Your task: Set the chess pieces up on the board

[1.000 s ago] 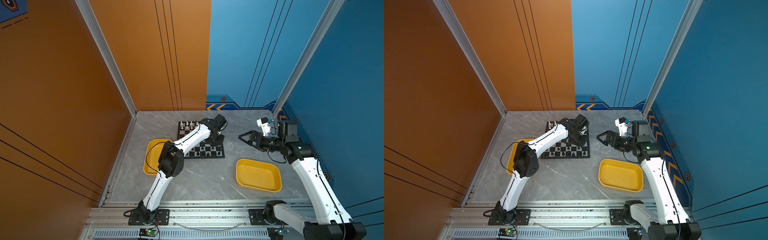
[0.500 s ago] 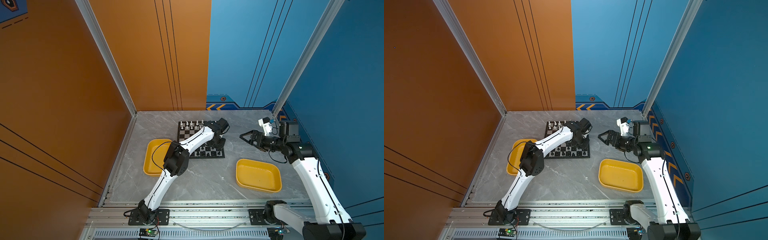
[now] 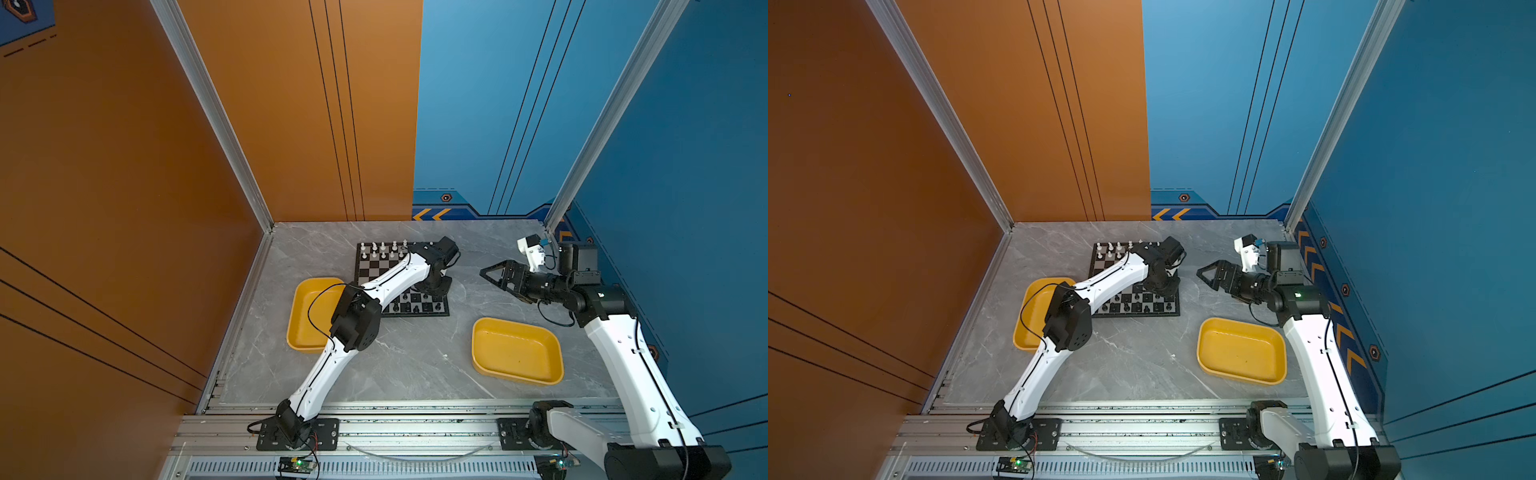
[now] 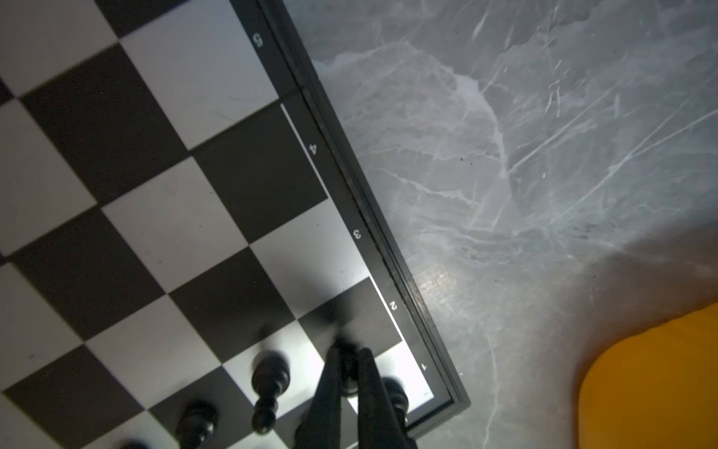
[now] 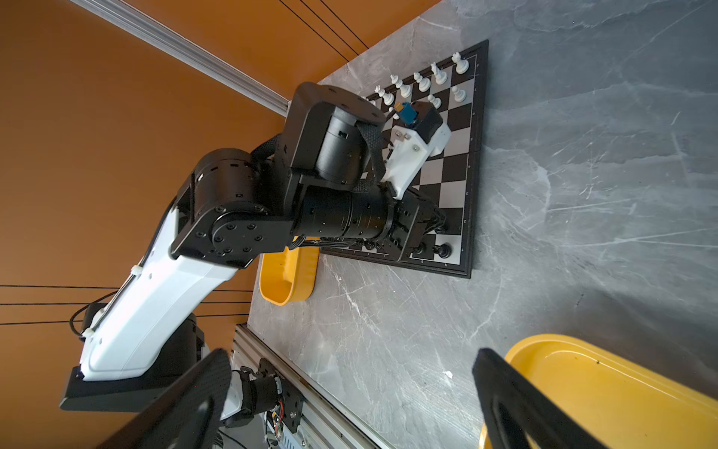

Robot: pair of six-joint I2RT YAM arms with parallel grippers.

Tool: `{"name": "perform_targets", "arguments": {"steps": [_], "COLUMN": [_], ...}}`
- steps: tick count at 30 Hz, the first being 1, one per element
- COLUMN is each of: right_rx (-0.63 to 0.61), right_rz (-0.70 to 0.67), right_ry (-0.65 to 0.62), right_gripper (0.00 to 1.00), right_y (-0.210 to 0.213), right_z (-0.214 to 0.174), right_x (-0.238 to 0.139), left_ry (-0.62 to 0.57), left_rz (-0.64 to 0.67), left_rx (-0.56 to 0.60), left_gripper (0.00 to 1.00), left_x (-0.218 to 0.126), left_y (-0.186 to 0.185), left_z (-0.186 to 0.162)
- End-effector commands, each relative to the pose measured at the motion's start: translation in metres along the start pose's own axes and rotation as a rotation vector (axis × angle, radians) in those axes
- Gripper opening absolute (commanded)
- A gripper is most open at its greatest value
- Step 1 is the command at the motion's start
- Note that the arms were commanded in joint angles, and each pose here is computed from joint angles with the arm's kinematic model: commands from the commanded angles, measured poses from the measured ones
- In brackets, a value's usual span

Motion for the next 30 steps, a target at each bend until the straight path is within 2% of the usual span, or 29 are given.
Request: {"name": "perform_targets", "arguments": {"steps": [1, 10, 15, 20, 30], "right_rx": [0.006, 0.002, 0.002, 0.001, 0.001], "right_rz": [-0.024, -0.027, -0.03, -0.032, -0.039], "right_ry": [0.016, 0.021, 0.024, 0.03, 0.05], "right_gripper": [1.0, 1.0, 1.0, 1.0, 1.0], "right_y": [-0.005, -0.005, -0.005, -0.005, -0.004], "right_z": [-0.002, -0.001, 0.0, 0.001, -0.002], "right_x": [0.0, 0.001, 0.002, 0.002, 0.003], "left_ry": [0.005, -0.026, -0.11, -0.186, -0.21], "left_rz": [0.035, 0.047, 0.07, 0.039, 0.022], "left_rx": [0.034, 0.033, 0.058, 0.051, 0.03], "left_gripper": [0.0, 0.0, 0.0, 0.0, 0.0], "left_x": [0.007, 0.001, -0.011, -0.016, -0.015], "left_y": [-0.002, -0.003, -0.008, -0.01, -0.009], "left_z": [-0.001, 0.003, 0.006, 0.003, -0.006]}}
Point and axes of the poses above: each gripper's point midway between its finger pads, its own x axis out along the fingers, its own y axis along the line the jaws close on, z = x × y, the point moved 7 cm from there along -x, back along the fingers, and after that the axes turned 4 degrees about -x, right-handed, at the moved point
